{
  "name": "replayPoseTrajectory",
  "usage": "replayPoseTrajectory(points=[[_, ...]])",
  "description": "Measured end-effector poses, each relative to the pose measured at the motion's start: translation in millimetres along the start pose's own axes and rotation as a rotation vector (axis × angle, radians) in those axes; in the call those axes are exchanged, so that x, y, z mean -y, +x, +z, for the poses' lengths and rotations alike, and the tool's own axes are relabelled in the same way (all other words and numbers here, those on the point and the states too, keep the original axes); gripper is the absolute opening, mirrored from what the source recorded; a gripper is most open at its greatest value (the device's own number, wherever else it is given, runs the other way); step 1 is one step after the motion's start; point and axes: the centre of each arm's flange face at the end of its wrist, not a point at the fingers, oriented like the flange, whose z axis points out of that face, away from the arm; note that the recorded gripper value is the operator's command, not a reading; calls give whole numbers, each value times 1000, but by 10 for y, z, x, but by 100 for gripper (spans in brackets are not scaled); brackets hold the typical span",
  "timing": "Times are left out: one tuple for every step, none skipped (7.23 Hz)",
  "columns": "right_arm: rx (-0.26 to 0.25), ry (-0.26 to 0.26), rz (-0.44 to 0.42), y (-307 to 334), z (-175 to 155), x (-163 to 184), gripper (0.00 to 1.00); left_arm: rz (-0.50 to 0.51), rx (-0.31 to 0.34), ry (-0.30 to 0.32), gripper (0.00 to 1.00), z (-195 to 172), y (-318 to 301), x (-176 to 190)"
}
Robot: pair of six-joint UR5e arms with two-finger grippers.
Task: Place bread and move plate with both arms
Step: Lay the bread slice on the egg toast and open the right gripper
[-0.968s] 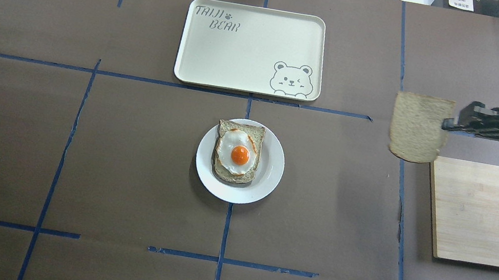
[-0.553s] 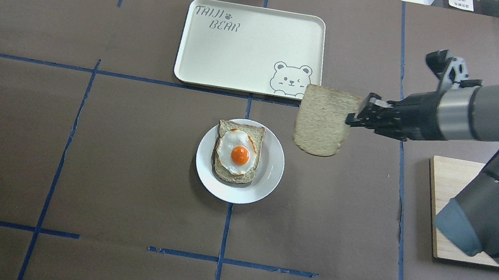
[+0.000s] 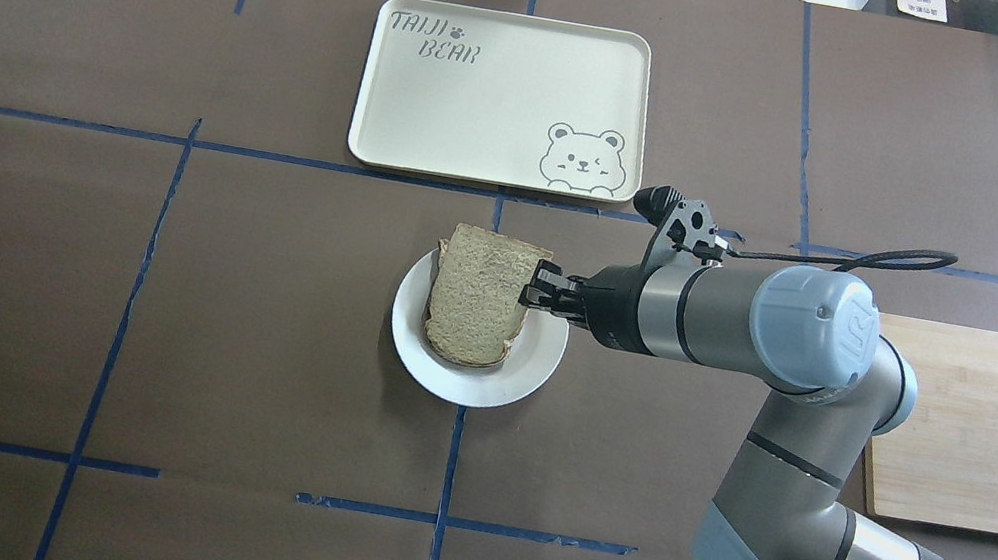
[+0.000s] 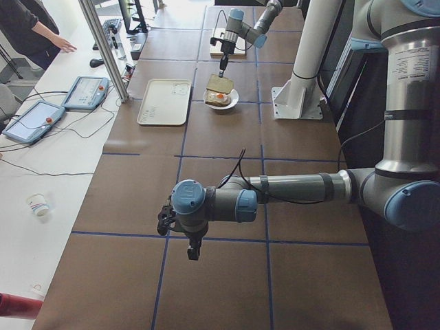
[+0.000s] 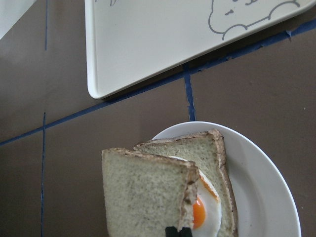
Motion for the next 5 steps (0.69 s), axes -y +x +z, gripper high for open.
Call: replayPoseTrajectory(points=[[-17,-1,-3,54,97,-31,0,-5,0,-5,100,21,-19,-34],[-36,-4,-4,123,184,-52,0,-8,-1,-8,100,35,-32,-58],[-51,-9,-4,178,254,-76,2,-9,-1,-9,100,39,-35,-72],[-61,-12,-3,214,304,-92,27,-8,-1,-8,100,37,-33,-74],[-65,-14,-3,225,330,-103,97,-7,0,-7,100,32,-25,-73]])
